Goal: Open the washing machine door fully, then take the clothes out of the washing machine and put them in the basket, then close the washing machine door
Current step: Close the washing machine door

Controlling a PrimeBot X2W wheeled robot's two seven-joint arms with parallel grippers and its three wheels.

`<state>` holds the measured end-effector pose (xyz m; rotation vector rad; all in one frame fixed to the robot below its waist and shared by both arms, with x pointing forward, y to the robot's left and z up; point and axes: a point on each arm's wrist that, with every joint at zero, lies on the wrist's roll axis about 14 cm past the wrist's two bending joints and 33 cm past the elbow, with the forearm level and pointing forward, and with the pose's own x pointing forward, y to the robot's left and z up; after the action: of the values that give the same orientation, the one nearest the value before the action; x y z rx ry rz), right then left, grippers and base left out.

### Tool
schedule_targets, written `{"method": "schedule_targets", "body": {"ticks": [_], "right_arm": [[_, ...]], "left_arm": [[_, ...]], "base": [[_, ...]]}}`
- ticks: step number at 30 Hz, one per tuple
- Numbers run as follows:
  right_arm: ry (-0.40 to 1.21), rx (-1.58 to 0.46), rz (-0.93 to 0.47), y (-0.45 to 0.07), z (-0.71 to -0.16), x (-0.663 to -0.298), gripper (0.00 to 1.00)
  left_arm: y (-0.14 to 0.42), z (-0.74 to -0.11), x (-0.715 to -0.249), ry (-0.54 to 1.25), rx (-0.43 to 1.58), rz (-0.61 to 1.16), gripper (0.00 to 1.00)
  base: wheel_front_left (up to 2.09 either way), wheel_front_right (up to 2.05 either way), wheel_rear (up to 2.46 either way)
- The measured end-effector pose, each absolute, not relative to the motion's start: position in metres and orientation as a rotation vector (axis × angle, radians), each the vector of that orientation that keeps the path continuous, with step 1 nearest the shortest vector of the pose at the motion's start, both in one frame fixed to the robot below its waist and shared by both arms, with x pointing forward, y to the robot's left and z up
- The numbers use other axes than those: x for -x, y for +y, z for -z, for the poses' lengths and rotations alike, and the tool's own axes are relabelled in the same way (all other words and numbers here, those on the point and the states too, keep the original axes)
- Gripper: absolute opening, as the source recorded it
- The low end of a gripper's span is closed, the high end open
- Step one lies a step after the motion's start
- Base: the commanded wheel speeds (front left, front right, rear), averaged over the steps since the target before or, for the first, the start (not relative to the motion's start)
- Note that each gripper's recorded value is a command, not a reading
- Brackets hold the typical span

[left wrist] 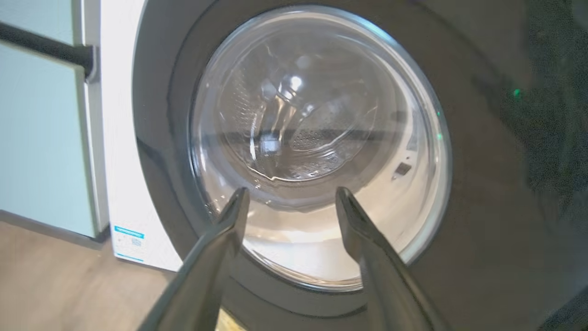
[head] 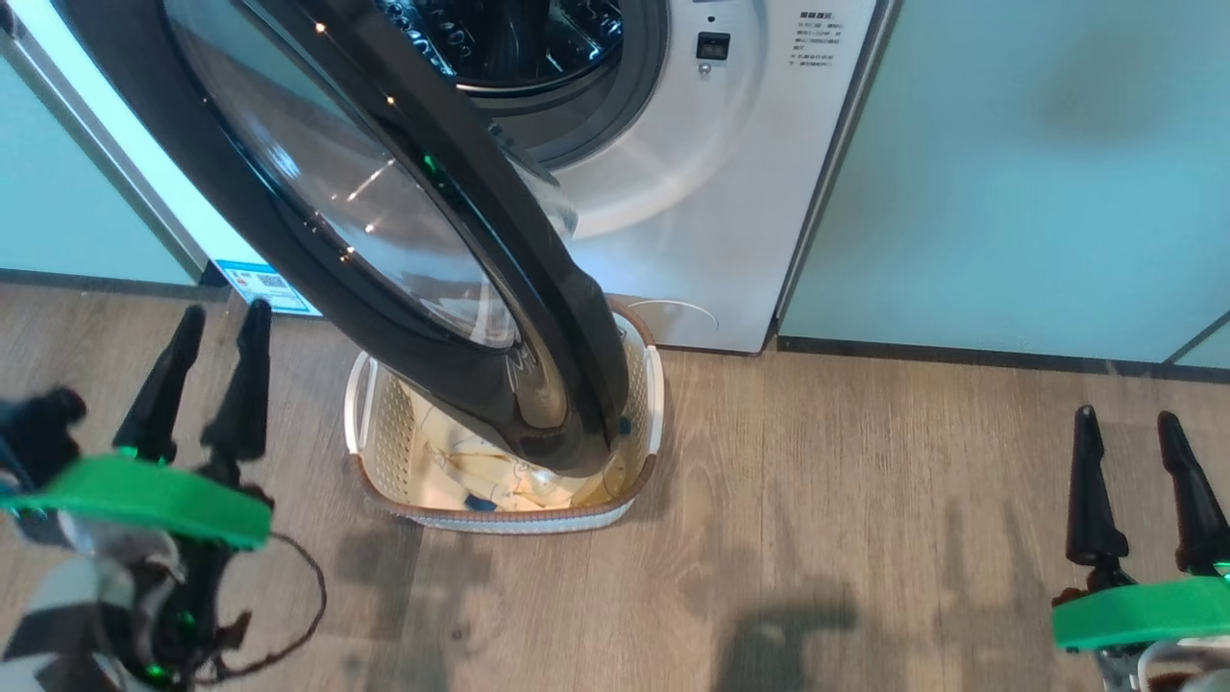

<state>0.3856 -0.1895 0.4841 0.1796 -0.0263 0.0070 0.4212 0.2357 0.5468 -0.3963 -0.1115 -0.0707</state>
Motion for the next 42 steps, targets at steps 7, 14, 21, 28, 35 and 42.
{"method": "schedule_targets", "body": {"ticks": [7, 14, 21, 28, 35, 42], "right_arm": [[-0.040, -0.180, -0.020, -0.186, -0.489, -0.385, 1.00], [-0.042, -0.174, -0.034, -0.181, -0.490, -0.384, 1.00], [-0.033, -0.175, -0.034, -0.181, -0.488, -0.374, 1.00], [-0.031, -0.176, -0.032, -0.181, -0.489, -0.364, 1.00], [-0.040, -0.167, -0.033, -0.181, -0.492, -0.360, 1.00], [-0.044, -0.168, -0.036, -0.180, -0.493, -0.360, 1.00]], "left_arm": [[0.236, -0.531, -0.401, -0.113, 0.128, -0.006, 1.00], [0.231, -0.518, -0.387, -0.089, 0.023, -0.031, 1.00], [0.218, -0.518, -0.375, -0.096, 0.001, -0.027, 1.00], [0.210, -0.518, -0.366, -0.097, 0.000, -0.010, 1.00], [0.209, -0.517, -0.362, -0.097, 0.015, -0.011, 1.00], [0.211, -0.515, -0.360, -0.092, 0.019, -0.019, 1.00]], "base": [[0.00, 0.00, 0.00], [0.00, 0.00, 0.00], [0.00, 0.00, 0.00], [0.00, 0.00, 0.00], [0.00, 0.00, 0.00], [0.00, 0.00, 0.00]]}}
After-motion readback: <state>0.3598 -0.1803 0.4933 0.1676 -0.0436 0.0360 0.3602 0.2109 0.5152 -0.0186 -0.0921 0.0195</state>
